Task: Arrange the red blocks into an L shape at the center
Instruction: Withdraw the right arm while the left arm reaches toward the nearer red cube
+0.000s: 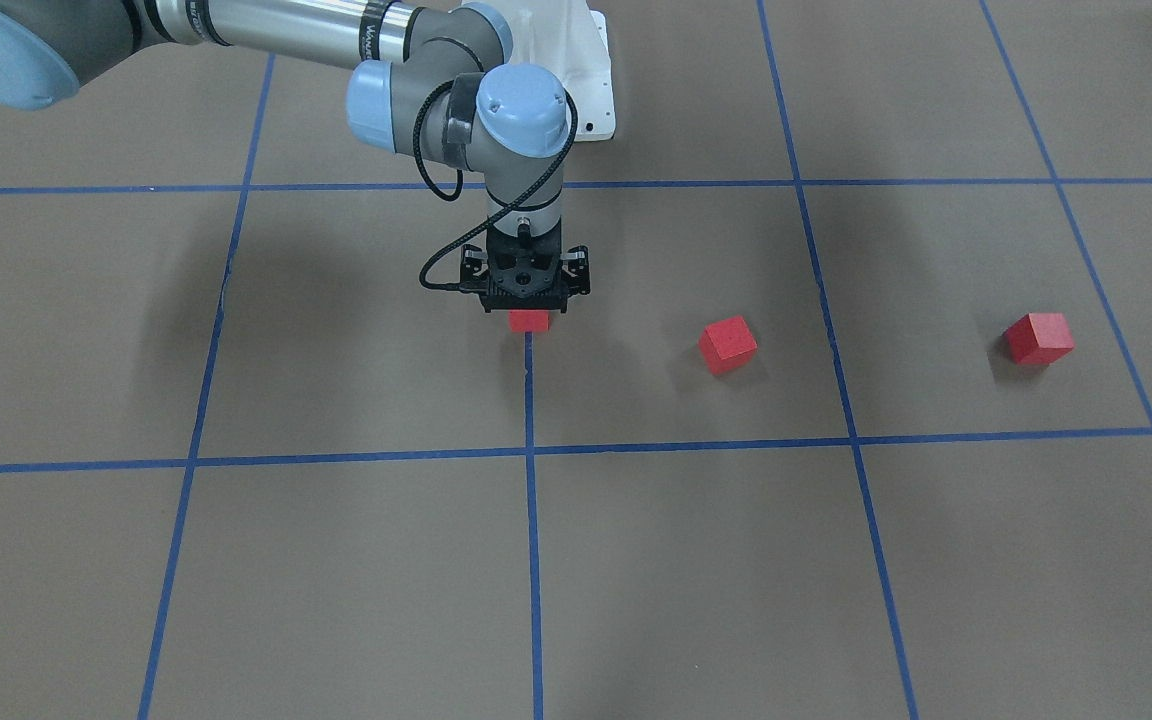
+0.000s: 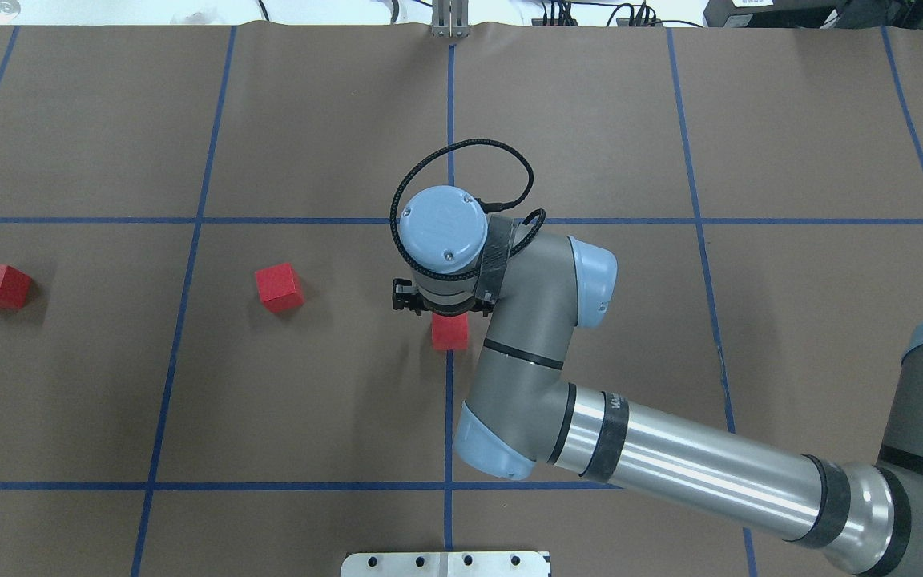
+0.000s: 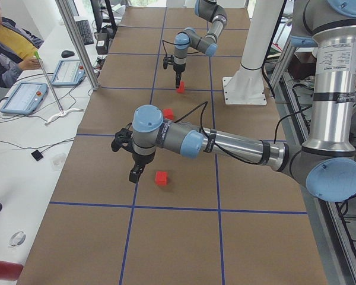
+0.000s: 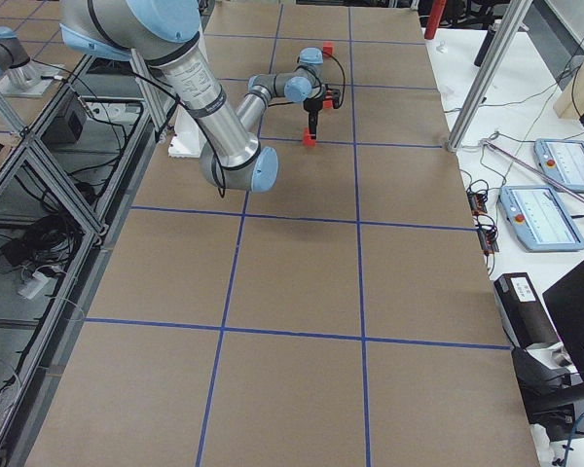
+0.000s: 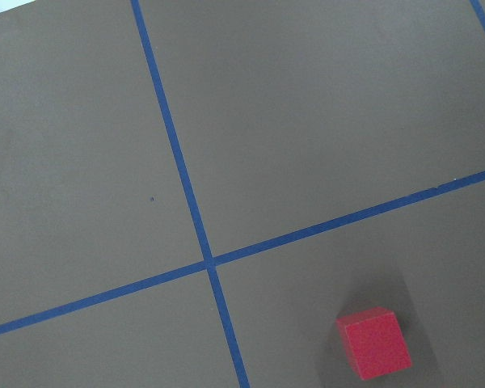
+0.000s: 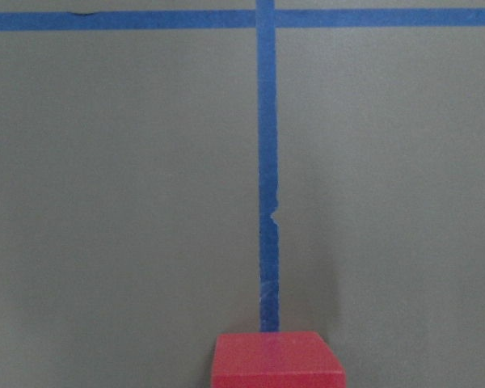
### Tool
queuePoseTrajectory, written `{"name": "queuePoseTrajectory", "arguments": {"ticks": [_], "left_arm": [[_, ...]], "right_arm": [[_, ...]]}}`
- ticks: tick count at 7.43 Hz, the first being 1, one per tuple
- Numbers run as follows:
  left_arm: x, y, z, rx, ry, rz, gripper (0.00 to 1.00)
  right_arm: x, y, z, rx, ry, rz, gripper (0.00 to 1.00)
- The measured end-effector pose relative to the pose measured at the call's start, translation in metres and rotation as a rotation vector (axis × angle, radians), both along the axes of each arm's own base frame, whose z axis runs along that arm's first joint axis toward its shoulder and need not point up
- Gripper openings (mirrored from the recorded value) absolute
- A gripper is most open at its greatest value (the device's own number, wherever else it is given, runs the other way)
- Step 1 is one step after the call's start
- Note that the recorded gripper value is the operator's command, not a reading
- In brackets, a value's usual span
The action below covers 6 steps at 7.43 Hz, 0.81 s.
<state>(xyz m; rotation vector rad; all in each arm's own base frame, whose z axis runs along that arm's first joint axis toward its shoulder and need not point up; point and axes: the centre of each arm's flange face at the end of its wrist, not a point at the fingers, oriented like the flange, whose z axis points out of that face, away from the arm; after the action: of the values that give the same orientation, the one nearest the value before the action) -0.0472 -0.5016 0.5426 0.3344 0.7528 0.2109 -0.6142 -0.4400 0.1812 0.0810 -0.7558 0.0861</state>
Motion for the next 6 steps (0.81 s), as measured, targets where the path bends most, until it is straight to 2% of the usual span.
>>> {"name": "queuePoseTrajectory", "arguments": {"ticks": [2,4,6], "left_arm": [[0.001,-0.004,-0.01,0.015,0.003,-0.004,1.0],[0.016,-0.014,-0.035,0.081,0.022,-0.01,1.0],[0.082,-0.024,-0.07,0.107,0.102,-0.009,1.0]], "right_arm": [[0.059,-0.065,0.024,-0.005,0.007,0.01,1.0],[0.161,-0.139,0.074,0.029,0.012,-0.045,1.0],[0.285,-0.186,0.148,0.071,0.035,-0.077,1.0]]}}
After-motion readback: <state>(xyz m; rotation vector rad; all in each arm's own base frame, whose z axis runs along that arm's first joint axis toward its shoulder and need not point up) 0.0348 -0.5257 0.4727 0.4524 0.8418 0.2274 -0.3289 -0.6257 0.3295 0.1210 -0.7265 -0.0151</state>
